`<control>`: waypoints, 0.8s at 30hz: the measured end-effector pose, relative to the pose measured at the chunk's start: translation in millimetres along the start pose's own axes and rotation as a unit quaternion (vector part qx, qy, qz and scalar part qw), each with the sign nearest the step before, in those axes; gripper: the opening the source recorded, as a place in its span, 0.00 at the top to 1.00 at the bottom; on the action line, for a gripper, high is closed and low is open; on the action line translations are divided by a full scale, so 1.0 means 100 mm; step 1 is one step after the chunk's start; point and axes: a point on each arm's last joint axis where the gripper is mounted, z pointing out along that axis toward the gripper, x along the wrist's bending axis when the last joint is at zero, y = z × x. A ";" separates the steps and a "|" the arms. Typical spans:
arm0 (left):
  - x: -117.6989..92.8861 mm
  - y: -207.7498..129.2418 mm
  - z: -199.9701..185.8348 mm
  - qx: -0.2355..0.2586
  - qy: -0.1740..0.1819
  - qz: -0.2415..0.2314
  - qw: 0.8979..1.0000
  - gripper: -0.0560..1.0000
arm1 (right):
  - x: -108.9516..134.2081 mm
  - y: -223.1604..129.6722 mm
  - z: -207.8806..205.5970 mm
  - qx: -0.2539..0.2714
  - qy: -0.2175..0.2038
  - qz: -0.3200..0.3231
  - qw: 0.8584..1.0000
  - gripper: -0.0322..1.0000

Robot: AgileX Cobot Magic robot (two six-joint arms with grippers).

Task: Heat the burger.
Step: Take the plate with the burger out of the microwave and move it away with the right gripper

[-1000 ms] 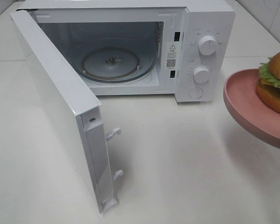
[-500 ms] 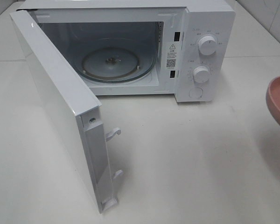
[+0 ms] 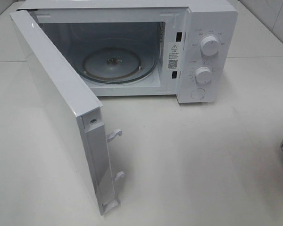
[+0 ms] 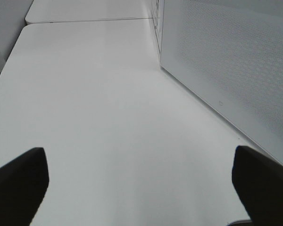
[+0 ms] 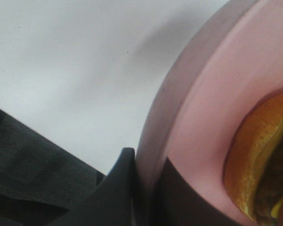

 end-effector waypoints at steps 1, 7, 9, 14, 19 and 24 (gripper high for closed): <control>0.00 0.00 0.00 0.000 0.000 0.000 1.000 0.02 | 0.01 0.02 0.03 0.007 0.000 0.008 1.000 0.90; 0.00 0.00 0.00 0.000 0.000 0.000 1.000 0.02 | 0.06 0.14 0.20 0.038 -0.005 0.069 0.997 0.90; 0.00 0.00 0.00 0.000 0.000 0.000 1.000 0.02 | 0.07 0.16 0.23 0.041 -0.007 0.076 0.996 0.90; 0.00 0.00 0.00 0.000 0.000 0.000 1.000 0.02 | 0.12 0.23 0.34 0.054 -0.005 0.103 0.993 0.90; 0.00 0.00 0.00 0.000 0.000 0.000 1.000 0.02 | 0.16 0.30 0.47 0.067 -0.012 0.114 0.991 0.90; 0.00 0.00 0.00 0.000 0.000 0.000 1.000 0.02 | 0.17 0.36 0.60 0.079 -0.034 0.113 0.990 0.90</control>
